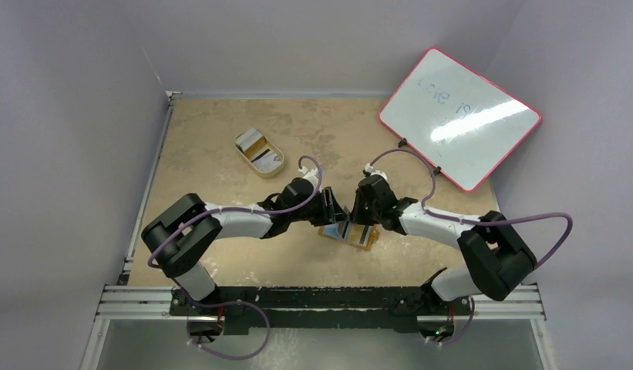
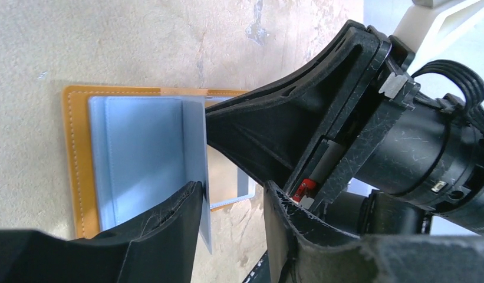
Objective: Put the credit cards into the card holder
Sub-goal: Adjust the card holder at the center of the board.
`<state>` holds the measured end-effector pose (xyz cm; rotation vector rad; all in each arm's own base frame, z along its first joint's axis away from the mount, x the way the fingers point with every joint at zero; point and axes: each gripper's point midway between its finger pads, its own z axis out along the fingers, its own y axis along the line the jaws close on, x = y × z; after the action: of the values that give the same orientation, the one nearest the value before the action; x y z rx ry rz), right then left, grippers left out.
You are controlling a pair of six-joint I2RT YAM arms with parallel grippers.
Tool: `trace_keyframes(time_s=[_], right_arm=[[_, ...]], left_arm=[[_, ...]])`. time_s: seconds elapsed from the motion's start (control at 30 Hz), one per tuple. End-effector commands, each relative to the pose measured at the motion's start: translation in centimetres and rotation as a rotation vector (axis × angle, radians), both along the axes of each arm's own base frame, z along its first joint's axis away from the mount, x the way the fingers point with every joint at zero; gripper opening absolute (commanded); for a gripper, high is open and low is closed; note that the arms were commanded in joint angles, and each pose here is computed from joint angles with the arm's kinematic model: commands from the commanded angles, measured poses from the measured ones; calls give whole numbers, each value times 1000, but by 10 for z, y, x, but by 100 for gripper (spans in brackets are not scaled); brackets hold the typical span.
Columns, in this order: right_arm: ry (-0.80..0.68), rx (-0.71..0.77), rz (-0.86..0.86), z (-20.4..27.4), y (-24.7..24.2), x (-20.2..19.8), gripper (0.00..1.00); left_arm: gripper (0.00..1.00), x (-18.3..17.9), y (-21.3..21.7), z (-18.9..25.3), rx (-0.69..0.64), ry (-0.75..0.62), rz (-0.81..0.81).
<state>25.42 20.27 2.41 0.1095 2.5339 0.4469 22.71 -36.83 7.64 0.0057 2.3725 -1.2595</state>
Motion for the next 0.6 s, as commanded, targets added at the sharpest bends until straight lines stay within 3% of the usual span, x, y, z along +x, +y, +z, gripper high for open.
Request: trace_keyframes(time_s=[0.0,0.13,0.3,0.57], right_arm=[[-64,14,-16,23,2,14,20],[-61,18,-20,22,1,12,20],[-70,24,-17,28,2,14,21],[-125,75,6,66,13,22,31]], left_arm=[[40,7,-11,8,68,-78,-22],[26,9,-8,-3,158,-93,-22],[0,17,4,-9,307,-138,14],[0,33,47,2,497,-197,140]])
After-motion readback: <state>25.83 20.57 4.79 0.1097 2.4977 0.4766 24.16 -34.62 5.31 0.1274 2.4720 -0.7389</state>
